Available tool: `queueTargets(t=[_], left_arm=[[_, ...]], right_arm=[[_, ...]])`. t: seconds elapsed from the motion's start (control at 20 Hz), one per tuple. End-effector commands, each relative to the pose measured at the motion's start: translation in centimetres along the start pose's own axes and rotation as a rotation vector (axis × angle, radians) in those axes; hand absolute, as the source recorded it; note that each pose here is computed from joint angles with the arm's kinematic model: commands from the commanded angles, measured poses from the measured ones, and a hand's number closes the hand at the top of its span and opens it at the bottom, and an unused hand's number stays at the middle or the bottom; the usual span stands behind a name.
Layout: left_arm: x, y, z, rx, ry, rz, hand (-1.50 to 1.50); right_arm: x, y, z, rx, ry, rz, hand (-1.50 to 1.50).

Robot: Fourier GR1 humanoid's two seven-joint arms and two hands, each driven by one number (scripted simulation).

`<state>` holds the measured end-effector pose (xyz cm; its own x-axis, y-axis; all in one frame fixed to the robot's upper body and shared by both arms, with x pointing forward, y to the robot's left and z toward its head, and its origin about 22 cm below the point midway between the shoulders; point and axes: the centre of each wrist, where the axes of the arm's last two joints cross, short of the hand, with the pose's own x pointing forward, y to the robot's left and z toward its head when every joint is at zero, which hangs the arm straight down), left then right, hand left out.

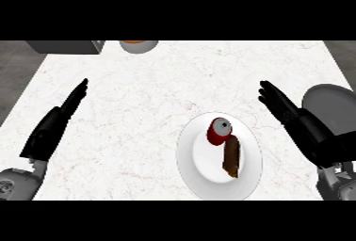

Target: Pick the can from the plate and place it in the pan

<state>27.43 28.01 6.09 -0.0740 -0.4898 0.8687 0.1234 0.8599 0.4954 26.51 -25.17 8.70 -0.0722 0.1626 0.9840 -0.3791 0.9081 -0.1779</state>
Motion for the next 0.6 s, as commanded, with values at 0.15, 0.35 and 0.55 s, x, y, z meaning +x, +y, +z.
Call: queueTargets(t=[0.15, 0.35, 0.55], left_arm=[[-5.1, -4.2, 3.6, 0.201, 0.289, 0.368, 0.0], [-6.7, -6.4, 4.3, 0.271, 0.416, 0.594, 0.0], [-6.8, -8.1, 4.9, 0.296, 0.444, 0.631, 0.0]], right_arm=[[-1.2, 1.7, -0.8, -0.142, -0.071, -0.162, 1.5], [-3.8, 2.7, 0.5, -0.336, -0.077, 0.117, 1.5], [-4.8, 8.5, 3.0, -0.413, -0.242, 0.245, -1.5]])
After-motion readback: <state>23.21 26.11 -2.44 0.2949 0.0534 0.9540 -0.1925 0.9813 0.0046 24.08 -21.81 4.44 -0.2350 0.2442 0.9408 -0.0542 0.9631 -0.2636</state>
